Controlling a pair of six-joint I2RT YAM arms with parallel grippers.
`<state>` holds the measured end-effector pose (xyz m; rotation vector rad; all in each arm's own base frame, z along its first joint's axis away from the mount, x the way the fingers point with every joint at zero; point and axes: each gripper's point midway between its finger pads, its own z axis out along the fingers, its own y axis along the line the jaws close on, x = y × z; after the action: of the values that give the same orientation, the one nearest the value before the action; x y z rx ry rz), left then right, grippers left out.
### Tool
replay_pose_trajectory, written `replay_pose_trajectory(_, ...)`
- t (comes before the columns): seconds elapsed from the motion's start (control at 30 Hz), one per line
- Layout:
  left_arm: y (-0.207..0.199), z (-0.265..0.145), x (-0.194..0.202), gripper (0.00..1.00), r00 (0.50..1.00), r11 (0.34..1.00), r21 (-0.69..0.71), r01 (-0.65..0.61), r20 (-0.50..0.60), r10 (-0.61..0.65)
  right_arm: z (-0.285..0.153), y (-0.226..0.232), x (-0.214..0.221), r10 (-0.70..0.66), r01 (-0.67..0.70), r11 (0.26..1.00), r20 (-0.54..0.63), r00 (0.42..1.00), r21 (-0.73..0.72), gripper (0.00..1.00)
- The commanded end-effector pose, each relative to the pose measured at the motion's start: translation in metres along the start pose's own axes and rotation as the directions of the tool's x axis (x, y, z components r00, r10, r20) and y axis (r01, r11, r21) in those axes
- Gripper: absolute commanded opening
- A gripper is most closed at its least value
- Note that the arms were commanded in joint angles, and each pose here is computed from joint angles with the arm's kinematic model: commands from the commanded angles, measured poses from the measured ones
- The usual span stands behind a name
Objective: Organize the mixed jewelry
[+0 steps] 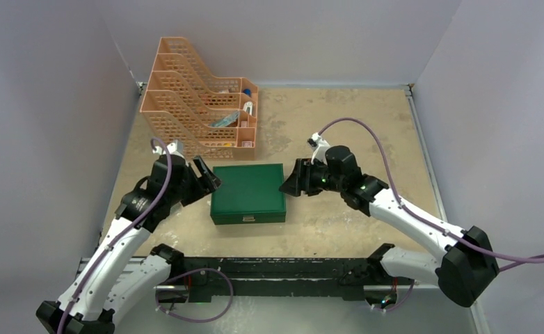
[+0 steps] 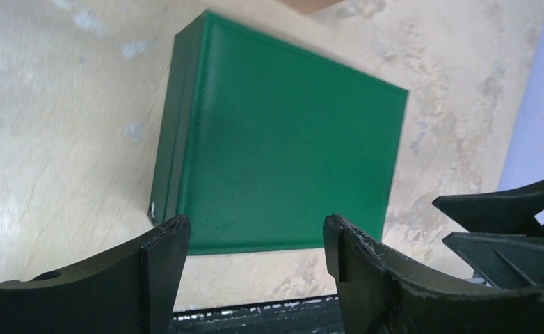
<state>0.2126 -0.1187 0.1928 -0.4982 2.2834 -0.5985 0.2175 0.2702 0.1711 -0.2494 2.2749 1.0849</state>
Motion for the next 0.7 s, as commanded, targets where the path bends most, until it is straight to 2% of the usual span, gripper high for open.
replay_pose_trajectory(0.0,0.019,0.012,0.019,0.71,0.992,0.989,-0.097,0.108,-0.055,-0.114,0.012,0.005,0.021,0.023,-0.027,0.998,-0.061,0.998,-0.055,0.67)
replay_pose_trajectory(0.2,0.044,0.036,0.053,0.64,0.969,0.966,-0.226,0.126,-0.18,-0.169,0.035,-0.009,0.049,0.063,-0.062,0.998,-0.149,0.987,0.011,0.64)
replay_pose_trajectory(0.4,0.051,0.053,0.078,0.53,0.941,0.955,-0.244,0.167,-0.249,-0.228,0.052,-0.03,0.075,0.14,-0.12,0.988,-0.218,0.966,0.1,0.43)
replay_pose_trajectory(0.57,0.068,0.062,0.093,0.37,0.924,0.936,-0.328,0.13,-0.302,-0.234,0.055,-0.049,0.089,0.179,-0.137,0.974,-0.234,0.956,0.182,0.35)
replay_pose_trajectory(0.67,0.076,0.064,0.101,0.33,0.918,0.927,-0.354,0.126,-0.312,-0.245,0.056,-0.057,0.092,0.191,-0.142,0.966,-0.226,0.955,0.216,0.32)
